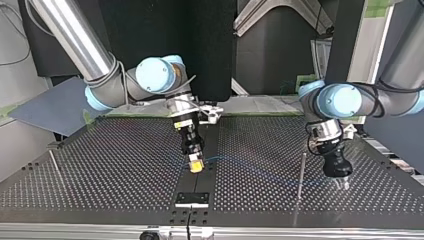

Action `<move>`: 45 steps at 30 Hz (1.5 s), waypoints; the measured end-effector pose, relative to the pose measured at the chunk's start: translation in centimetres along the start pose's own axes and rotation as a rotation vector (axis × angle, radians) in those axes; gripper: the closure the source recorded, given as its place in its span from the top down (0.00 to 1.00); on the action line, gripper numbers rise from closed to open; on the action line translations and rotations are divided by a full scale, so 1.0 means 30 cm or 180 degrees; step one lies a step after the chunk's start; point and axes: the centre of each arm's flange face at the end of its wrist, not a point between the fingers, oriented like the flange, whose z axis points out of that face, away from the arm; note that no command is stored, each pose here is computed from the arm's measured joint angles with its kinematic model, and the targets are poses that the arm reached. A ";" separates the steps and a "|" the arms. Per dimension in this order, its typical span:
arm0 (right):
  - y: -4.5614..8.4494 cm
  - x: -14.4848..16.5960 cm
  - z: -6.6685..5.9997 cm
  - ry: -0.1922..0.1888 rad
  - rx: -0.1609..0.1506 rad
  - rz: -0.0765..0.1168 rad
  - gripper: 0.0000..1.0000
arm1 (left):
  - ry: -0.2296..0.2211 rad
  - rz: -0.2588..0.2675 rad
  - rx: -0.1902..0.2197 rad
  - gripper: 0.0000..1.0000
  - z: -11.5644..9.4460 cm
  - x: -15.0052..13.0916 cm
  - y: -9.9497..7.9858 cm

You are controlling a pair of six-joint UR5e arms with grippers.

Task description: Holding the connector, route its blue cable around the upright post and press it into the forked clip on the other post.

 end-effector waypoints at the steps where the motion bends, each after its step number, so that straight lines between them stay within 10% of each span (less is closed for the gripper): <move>1: 0.001 -0.006 0.000 -0.0009 -0.0002 -0.0001 0.00 | 0.0032 0.0006 0.0005 0.26 0.000 0.013 0.008; 15: 0.017 -0.125 -0.004 -0.0184 -0.0034 -0.0051 0.00 | 0.0458 0.0065 0.0168 0.33 -0.003 0.156 0.068; 27: 0.021 -0.284 -0.060 -0.0483 -0.0064 -0.0122 0.00 | 0.0513 0.0066 0.0203 0.64 -0.013 0.171 0.054; 32: 0.012 -0.351 -0.109 -0.0578 -0.0062 -0.0132 0.00 | 0.0547 0.0091 0.0194 1.00 -0.022 0.178 0.049; 45: -0.015 -0.458 -0.207 -0.0694 -0.0036 -0.0137 0.00 | 0.0768 0.0219 0.0049 1.00 -0.067 0.202 0.052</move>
